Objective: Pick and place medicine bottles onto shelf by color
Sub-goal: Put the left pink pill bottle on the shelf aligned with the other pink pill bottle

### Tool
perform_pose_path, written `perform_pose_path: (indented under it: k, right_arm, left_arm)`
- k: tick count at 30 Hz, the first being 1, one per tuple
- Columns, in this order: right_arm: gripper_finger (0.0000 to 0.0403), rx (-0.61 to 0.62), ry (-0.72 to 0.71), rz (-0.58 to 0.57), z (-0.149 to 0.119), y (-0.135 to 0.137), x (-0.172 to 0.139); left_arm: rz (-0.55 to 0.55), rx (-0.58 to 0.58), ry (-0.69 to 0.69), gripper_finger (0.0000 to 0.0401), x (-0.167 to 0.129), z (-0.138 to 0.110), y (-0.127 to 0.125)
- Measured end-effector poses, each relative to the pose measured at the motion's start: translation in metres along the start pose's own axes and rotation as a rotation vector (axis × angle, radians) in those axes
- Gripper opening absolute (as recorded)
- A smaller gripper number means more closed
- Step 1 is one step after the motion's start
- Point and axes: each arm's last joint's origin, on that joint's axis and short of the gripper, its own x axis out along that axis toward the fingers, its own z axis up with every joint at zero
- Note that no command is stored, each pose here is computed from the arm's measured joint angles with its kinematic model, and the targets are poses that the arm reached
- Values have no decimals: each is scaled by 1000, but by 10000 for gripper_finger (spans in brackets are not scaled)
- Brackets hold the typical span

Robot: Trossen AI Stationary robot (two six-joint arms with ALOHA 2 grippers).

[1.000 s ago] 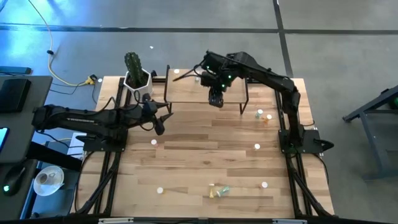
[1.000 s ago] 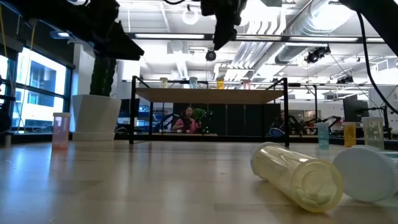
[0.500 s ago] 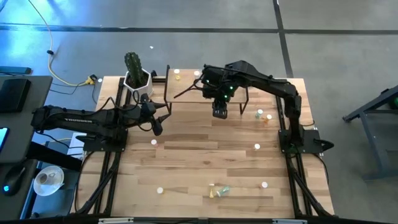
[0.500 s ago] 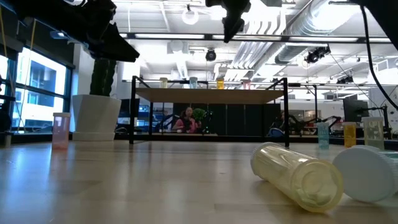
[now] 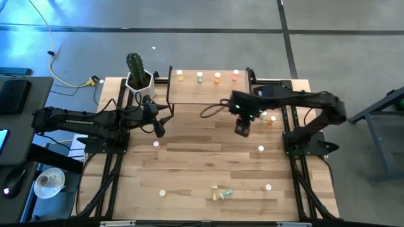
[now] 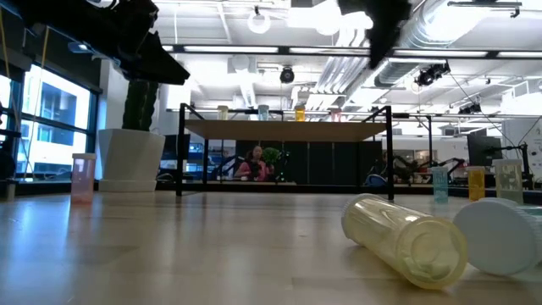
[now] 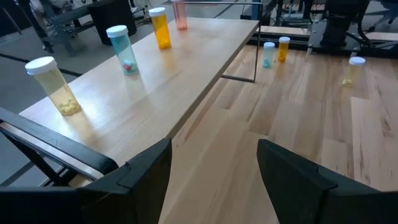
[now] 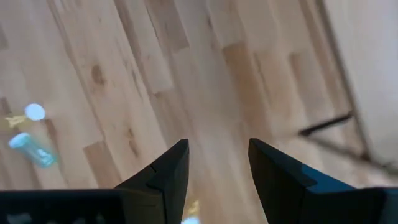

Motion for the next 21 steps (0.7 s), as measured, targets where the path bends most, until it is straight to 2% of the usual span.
perform_pose_path:
  k: [7, 11, 16, 21]
  right_arm:
    - [158, 166, 3, 40, -61, 11, 2]
    - [158, 216, -3, 73, -88, 18, 3]
    - [158, 280, -14, 63, -111, 26, 4]
    - [158, 279, -44, 25, -124, 38, 6]
  left_arm:
    - [0, 0, 0, 227, 0, 0, 0]
    - [0, -1, 0, 227, 0, 0, 0]
    - [-14, -52, 1, 227, 0, 0, 0]
    - [-95, -118, 58, 227, 0, -5, -3]
